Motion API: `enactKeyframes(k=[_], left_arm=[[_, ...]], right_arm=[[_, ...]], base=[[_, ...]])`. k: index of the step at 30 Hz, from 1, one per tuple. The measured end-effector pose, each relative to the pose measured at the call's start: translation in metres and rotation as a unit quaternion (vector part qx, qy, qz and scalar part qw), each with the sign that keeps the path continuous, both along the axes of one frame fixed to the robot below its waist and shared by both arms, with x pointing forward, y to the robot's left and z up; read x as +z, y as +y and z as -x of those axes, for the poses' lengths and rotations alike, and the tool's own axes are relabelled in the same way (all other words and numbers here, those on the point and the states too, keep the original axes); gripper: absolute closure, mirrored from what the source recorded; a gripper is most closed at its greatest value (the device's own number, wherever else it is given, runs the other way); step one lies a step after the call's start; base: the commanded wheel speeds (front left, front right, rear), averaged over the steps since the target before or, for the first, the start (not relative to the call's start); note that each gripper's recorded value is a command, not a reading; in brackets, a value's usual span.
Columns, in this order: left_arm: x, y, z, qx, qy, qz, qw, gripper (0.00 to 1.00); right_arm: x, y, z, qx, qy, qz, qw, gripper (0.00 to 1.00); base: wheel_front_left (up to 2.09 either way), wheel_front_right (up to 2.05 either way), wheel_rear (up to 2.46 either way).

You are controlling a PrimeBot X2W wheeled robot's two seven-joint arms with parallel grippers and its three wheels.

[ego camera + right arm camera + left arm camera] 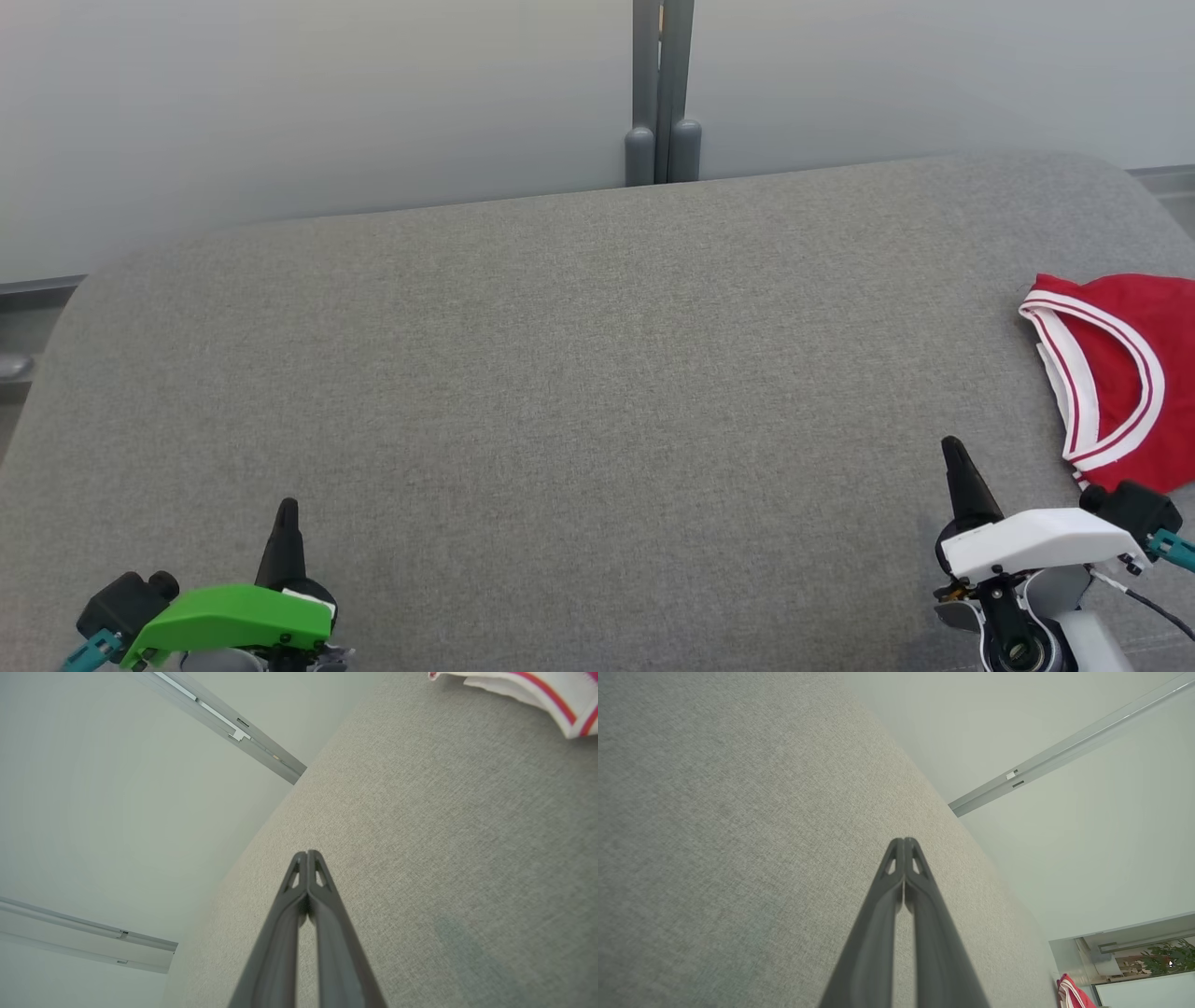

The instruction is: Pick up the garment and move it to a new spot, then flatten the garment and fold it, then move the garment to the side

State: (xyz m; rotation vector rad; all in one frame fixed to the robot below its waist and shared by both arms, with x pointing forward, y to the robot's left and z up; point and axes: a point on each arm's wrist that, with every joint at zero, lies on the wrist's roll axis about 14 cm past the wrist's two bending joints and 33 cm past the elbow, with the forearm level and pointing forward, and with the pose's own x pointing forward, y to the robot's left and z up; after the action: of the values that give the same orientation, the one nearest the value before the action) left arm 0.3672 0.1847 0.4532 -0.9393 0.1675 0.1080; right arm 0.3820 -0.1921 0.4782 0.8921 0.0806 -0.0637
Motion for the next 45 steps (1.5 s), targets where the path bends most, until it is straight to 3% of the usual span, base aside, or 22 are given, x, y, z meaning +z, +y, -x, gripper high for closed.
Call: enactKeyframes(k=[22, 45], left_arm=[[0.015, 0.005, -0.007, 0.015, -0.024, 0.118, 0.993, 1.0], [0.032, 0.01, -0.013, 0.022, -0.054, 0.223, 0.973, 1.0]], right_arm=[[0.01, -0.003, -0.003, -0.009, -0.014, -0.126, 0.992, 1.0], [0.019, -0.005, -0.004, -0.011, -0.03, -0.238, 0.971, 1.0]], base=[[0.0, 0.0, 0.0], [0.0, 0.0, 0.0]])
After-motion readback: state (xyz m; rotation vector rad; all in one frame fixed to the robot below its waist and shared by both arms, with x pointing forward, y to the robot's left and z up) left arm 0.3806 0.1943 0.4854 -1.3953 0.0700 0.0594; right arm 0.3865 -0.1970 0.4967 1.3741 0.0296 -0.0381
